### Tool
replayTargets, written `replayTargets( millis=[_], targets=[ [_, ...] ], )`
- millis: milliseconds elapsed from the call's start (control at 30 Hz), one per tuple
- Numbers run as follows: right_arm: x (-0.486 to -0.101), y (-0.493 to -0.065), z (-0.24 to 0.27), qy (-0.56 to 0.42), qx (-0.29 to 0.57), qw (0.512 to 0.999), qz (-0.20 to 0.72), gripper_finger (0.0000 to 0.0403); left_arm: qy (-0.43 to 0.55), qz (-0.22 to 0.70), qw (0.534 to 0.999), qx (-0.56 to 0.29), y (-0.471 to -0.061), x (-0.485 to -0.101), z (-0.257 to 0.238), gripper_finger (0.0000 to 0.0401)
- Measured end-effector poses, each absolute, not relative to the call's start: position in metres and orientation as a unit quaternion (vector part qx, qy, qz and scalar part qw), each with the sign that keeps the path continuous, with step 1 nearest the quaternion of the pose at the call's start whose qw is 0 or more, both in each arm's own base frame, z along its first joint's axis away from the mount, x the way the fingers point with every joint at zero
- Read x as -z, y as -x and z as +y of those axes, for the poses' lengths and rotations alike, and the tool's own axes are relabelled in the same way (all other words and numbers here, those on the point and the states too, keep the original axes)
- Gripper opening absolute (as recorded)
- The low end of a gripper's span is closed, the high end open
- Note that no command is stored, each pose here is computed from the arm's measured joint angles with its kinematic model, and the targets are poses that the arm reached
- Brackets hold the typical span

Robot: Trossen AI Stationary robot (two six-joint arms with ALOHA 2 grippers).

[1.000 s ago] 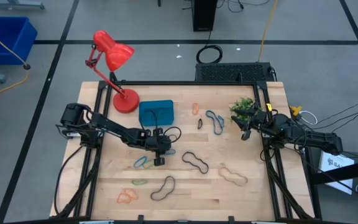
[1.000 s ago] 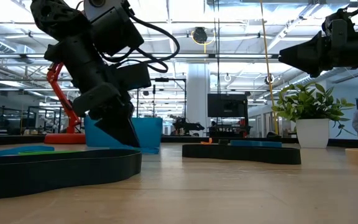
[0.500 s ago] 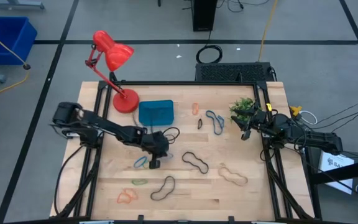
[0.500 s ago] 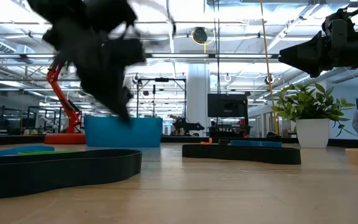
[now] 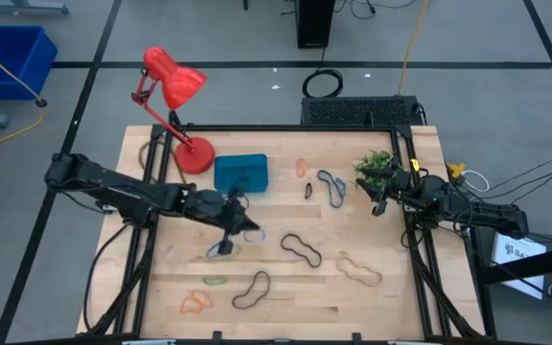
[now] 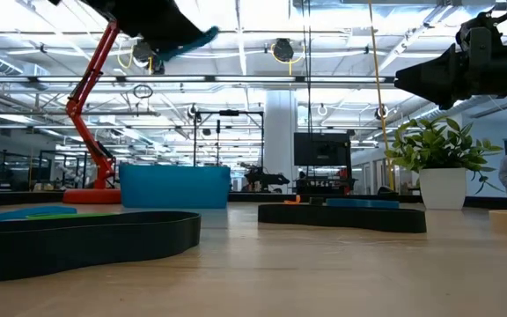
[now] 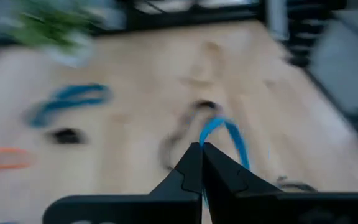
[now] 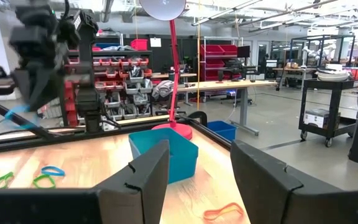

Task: Pick and place rubber bands into bin
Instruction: Put the blue rubber band into the blue bin

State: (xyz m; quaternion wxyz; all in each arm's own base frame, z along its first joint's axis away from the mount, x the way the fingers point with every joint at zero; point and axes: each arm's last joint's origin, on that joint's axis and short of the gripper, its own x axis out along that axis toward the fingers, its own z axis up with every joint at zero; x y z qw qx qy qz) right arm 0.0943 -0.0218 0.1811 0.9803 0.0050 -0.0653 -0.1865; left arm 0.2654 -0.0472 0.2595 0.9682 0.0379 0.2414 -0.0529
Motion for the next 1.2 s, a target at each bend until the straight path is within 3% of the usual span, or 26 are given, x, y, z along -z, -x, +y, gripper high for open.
replayTargets(
  millis=[233,800,1200],
  targets=[
    [-0.181,-0.094,-0.022,-0.005,0.186,0.98,-0.065,0.0169,-0.107,0.241,0.956,-0.128,-0.255,-0.268,-0.027,0.0004],
    [-0.181,-0.094,-0.022,-0.005,0.187,0.98,-0.065,0.0169,-0.063,0.351,0.897,-0.261,-0.247,-0.246,0.033,0.0006],
    [-0.181,-0.094,-0.022,-0.005,0.186,0.98,-0.065,0.0169,-0.018,0.445,0.85,-0.281,-0.258,-0.204,0.065,0.0004]
  ],
)
